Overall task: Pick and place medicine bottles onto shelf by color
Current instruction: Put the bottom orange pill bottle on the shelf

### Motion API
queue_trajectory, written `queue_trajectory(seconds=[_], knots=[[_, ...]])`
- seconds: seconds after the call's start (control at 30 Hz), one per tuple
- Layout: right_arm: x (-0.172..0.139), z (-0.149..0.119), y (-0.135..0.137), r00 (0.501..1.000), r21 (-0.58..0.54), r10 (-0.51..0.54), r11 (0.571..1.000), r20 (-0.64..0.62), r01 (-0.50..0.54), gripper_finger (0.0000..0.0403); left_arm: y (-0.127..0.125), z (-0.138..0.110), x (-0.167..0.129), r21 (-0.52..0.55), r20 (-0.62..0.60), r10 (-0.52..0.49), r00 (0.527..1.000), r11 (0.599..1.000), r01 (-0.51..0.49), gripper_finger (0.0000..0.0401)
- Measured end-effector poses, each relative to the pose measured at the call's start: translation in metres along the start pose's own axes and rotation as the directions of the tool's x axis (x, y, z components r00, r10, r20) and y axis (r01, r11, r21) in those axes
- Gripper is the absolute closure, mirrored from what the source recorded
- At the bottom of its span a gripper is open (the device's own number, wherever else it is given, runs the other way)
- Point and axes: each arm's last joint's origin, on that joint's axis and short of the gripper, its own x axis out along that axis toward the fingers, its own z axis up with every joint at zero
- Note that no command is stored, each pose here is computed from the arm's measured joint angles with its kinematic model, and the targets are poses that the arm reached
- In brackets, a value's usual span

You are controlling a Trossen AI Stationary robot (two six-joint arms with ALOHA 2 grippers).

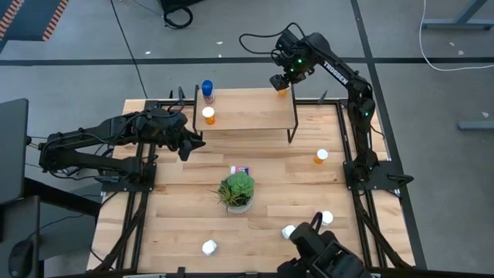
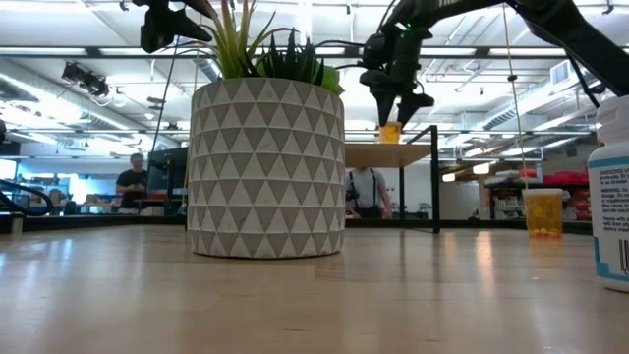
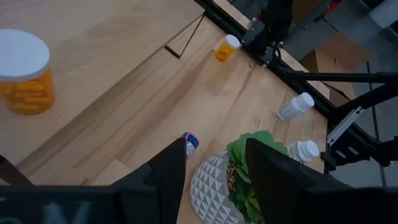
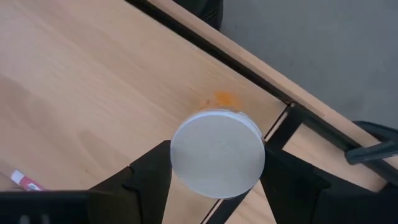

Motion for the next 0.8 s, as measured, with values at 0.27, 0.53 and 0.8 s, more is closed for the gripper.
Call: queue_trajectory(seconds=[0.27, 0.53, 0.8], knots=[[0.002, 0.003, -0.005, 1.000, 0.030, 0.005, 1.000, 0.008, -0.005, 0.0177, 0.000, 0.000, 0.000, -0.003, 0.000, 0.000, 1.000, 1.000, 0.000, 0.0229], [0.015, 0.007, -0.004, 0.999, 0.044, 0.026, 0.999, -0.027, -0.025, 0.0177, 0.000, 0.000, 0.000, 0.003, 0.000, 0.000, 1.000, 1.000, 0.000, 0.0229], [0.016, 0.009, -0.001, 0.999, 0.032, 0.033, 0.999, -0.008, -0.032, 0.0177, -0.002, -0.001, 0.000, 0.004, -0.007, -0.010, 1.000, 1.000, 0.010, 0.0228]])
